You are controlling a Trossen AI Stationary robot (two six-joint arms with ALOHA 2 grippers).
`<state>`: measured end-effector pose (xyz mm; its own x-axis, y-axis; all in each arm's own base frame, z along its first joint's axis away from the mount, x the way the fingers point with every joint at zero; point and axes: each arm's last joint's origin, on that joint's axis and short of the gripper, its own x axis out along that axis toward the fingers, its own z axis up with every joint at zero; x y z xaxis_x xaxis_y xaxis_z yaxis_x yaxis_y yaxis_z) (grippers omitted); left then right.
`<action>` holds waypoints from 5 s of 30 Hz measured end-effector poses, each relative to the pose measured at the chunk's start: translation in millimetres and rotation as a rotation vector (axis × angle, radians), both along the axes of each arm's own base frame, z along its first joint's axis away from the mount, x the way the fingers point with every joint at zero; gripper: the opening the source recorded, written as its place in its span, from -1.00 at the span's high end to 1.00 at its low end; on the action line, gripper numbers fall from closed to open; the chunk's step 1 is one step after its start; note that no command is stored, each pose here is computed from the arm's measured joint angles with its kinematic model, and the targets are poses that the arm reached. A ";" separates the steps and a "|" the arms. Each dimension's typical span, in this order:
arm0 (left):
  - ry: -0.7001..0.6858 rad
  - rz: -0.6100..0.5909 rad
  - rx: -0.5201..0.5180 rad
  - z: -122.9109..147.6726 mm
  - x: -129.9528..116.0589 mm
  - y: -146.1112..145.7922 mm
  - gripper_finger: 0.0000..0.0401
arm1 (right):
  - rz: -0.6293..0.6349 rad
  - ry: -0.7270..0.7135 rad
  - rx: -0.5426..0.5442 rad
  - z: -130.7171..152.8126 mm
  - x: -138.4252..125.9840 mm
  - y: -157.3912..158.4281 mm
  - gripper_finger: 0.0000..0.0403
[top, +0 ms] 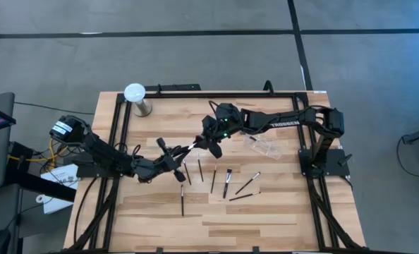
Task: Pick & Place Makeup Supplies
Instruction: Put the black makeup brush into the transparent organizer
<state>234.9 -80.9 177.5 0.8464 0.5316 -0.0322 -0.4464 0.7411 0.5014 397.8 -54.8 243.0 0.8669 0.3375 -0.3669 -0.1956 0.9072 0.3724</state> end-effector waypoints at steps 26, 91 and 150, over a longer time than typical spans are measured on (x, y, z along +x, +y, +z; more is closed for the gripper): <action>-0.034 0.025 -0.059 -1.8 -0.8 3.1 0.56 | -0.234 0.417 -0.455 95.6 -98.6 38.2 0.96; -0.092 -0.045 -0.170 -2.1 0.4 1.5 0.56 | -0.325 0.627 -0.585 65.8 -157.5 63.2 0.44; -0.194 -0.086 -0.418 -4.9 4.4 8.2 0.28 | -0.436 0.269 -0.293 89.2 -128.7 66.9 0.44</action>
